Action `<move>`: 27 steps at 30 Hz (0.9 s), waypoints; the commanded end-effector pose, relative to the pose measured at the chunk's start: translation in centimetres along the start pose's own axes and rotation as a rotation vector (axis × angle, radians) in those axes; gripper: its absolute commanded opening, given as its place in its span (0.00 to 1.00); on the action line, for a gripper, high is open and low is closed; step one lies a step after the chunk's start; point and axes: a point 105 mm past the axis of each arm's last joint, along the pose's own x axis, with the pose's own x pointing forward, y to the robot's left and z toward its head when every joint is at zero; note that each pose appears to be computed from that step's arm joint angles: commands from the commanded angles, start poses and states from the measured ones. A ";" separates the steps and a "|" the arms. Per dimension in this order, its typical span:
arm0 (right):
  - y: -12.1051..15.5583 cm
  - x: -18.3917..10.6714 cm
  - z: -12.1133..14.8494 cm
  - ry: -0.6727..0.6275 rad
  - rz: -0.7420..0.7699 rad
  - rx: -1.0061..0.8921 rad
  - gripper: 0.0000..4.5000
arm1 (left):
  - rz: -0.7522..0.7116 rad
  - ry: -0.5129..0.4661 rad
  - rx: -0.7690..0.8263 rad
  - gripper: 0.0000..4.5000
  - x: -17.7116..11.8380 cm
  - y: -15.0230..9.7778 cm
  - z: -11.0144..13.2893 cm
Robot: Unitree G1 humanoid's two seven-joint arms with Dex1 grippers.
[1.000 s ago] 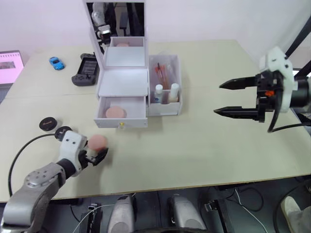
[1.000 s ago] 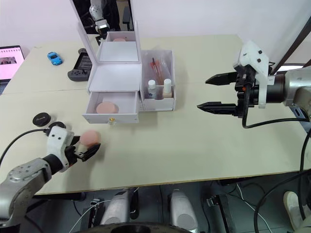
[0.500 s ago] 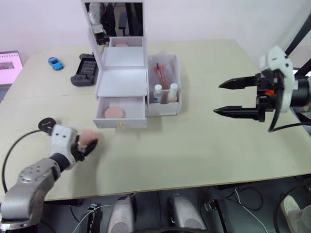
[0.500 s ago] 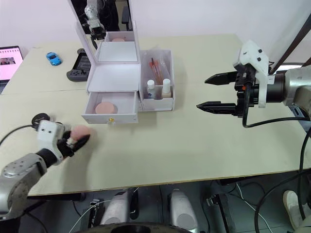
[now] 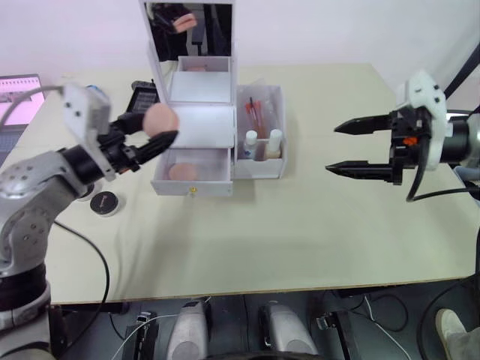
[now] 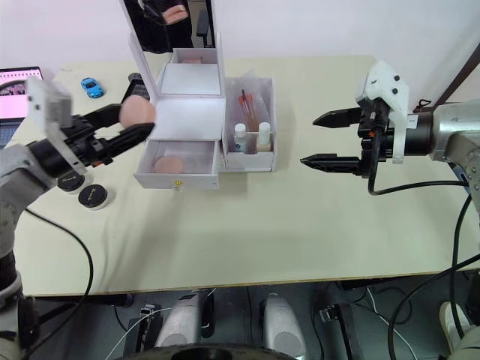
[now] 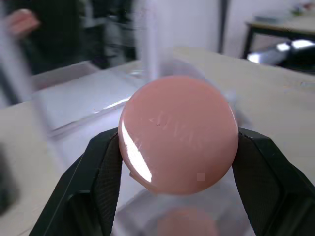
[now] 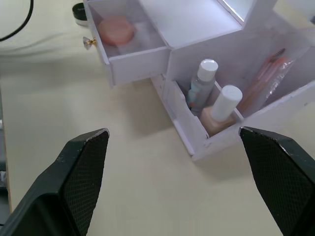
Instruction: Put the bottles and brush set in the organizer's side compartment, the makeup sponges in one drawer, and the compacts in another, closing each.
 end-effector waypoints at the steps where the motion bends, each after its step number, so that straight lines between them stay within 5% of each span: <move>1: 0.4 -1.1 1.3 -0.028 -0.047 -0.051 1.00 | -0.060 0.058 0.038 0.60 1.5 -0.8 -0.5; 9: 1.3 -1.7 1.2 -0.018 -0.122 -0.042 1.00 | -0.132 0.170 0.068 0.60 4.3 -1.5 -3.4; 27: 1.5 -2.1 0.8 -0.012 -0.155 -0.027 1.00 | -0.195 0.253 0.105 0.60 4.5 -1.8 -5.2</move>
